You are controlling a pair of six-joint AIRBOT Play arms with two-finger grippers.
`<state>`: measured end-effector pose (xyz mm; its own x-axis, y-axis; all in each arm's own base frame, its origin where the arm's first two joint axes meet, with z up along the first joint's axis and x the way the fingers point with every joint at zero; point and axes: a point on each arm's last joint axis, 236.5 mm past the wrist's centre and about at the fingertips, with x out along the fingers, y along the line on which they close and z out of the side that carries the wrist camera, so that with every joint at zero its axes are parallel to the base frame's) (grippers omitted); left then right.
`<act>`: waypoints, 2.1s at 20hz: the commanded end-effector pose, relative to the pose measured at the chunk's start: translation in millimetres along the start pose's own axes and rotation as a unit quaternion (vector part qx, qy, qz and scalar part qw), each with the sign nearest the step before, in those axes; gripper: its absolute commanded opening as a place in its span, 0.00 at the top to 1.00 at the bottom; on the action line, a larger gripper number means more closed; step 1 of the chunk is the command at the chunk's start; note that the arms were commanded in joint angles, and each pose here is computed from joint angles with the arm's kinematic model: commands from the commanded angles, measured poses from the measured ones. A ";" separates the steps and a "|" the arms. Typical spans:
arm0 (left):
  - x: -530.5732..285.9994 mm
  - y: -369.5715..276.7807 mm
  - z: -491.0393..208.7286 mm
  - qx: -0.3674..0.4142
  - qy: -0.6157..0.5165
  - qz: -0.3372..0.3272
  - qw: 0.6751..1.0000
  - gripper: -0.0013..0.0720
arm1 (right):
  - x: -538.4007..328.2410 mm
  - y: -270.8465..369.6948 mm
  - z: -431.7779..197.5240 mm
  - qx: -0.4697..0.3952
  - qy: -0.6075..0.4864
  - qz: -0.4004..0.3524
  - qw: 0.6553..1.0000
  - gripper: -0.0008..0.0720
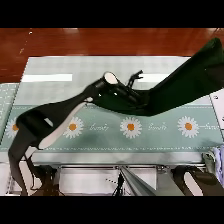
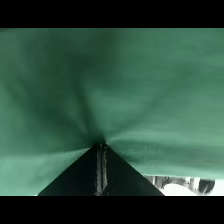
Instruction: Fold the shirts.
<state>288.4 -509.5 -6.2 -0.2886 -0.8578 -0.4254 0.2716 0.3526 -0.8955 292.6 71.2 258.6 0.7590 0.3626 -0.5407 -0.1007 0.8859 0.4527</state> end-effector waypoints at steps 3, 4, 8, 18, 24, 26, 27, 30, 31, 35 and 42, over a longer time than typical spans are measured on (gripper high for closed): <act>7.2 0.7 31.4 -0.039 -0.064 -0.037 0.997 0.94 | -4.0 -13.6 -10.9 0.010 0.019 -0.032 0.999 0.96; -10.6 3.5 40.9 -0.036 -0.074 -0.035 0.996 0.94 | -3.4 -14.8 -10.8 0.009 0.020 -0.034 0.999 0.96; -137.9 -5.7 98.5 0.001 -0.177 -0.018 0.984 0.95 | 16.4 -4.7 -15.2 -0.014 0.044 -0.011 0.999 0.96; -537.8 -109.2 67.4 0.130 -0.499 0.074 0.854 0.94 | 201.2 86.5 -41.9 -0.080 0.059 0.077 0.992 0.96; -564.5 -174.2 9.7 0.195 -0.521 0.116 0.823 0.94 | 315.3 126.6 -177.4 0.005 0.188 0.111 0.976 0.66; -556.8 -176.0 7.7 0.198 -0.510 0.115 0.829 0.94 | 325.8 139.2 -192.6 0.039 0.193 0.121 0.973 0.18; -553.8 -172.6 8.0 0.197 -0.504 0.119 0.832 0.94 | 322.4 140.6 -191.7 0.043 0.197 0.124 0.972 0.18; -554.1 -143.0 9.3 0.183 -0.488 0.175 0.835 0.94 | 291.0 114.2 -169.0 -0.022 0.210 0.100 0.972 0.18; -555.7 -132.1 8.8 0.178 -0.483 0.197 0.834 0.94 | 274.7 87.7 -154.3 -0.065 0.213 0.069 0.972 0.19; -558.3 -107.7 4.8 0.161 -0.466 0.245 0.835 0.94 | 173.2 -98.0 -75.5 -0.205 0.224 -0.215 0.928 0.30; -570.1 -54.8 -13.0 0.074 -0.441 0.329 0.832 0.33 | 138.2 -192.3 -168.3 0.159 0.241 -0.156 0.945 0.19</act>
<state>427.7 -52.2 304.6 0.7404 -0.5345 -0.4076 0.3198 0.8135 -0.4858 332.9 -12.9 9.8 0.3218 0.0297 -0.9464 0.1771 0.9800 0.0910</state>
